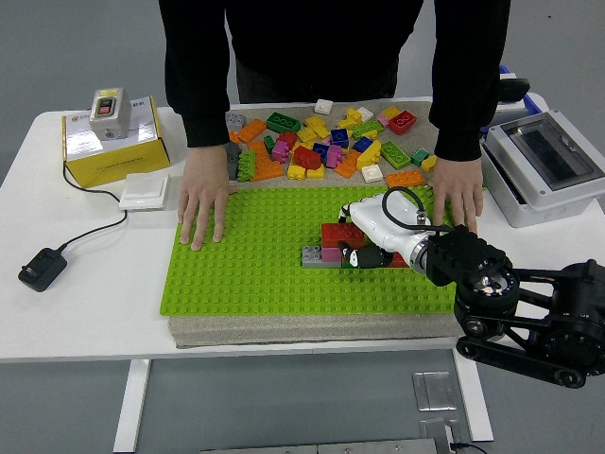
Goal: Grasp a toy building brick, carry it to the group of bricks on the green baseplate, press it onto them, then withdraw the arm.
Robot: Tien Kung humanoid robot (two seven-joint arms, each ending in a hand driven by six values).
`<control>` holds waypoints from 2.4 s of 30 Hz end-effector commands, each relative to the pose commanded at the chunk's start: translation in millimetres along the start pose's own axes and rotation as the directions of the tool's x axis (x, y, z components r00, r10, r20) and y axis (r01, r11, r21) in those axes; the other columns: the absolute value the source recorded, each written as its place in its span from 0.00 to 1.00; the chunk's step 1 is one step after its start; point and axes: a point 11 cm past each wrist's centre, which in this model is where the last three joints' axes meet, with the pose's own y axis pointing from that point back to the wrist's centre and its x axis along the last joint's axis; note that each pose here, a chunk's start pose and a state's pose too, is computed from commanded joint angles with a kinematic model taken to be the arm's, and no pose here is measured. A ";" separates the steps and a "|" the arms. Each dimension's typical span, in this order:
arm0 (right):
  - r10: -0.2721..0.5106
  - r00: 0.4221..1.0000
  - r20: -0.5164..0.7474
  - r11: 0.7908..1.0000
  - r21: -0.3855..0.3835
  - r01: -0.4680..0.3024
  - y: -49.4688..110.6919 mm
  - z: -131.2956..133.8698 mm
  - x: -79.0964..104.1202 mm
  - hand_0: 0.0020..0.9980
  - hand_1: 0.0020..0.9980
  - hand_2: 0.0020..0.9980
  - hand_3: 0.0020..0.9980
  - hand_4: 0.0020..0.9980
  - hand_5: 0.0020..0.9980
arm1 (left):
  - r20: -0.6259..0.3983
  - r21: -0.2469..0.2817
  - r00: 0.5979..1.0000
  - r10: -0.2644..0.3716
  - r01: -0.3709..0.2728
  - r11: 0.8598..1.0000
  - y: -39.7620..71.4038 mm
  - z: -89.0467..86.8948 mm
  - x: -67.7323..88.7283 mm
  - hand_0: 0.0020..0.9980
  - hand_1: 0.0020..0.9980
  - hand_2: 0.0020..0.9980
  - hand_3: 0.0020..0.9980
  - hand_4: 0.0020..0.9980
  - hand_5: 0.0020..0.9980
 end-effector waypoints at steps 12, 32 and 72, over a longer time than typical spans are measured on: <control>0.009 1.000 0.005 1.000 0.007 -0.009 0.0 0.2 1.5 0.00 0.08 0.62 0.64 0.52 0.34 | -0.005 -0.008 1.000 0.005 -0.005 1.000 0.1 1.3 0.8 0.67 0.65 0.56 0.63 0.27 0.61; 0.010 1.000 0.002 1.000 0.013 -0.010 0.5 2.5 2.8 0.00 0.10 0.68 0.68 0.56 0.37 | -0.014 -0.046 0.999 0.038 -0.039 0.998 0.4 6.2 4.8 0.65 0.62 0.48 0.61 0.24 0.62; 0.005 1.000 0.019 1.000 0.017 -0.005 -0.6 5.1 2.9 0.00 0.11 0.71 0.69 0.61 0.43 | 0.007 -0.008 1.000 0.022 -0.022 1.000 0.1 1.2 2.4 0.65 0.62 0.48 0.61 0.20 0.63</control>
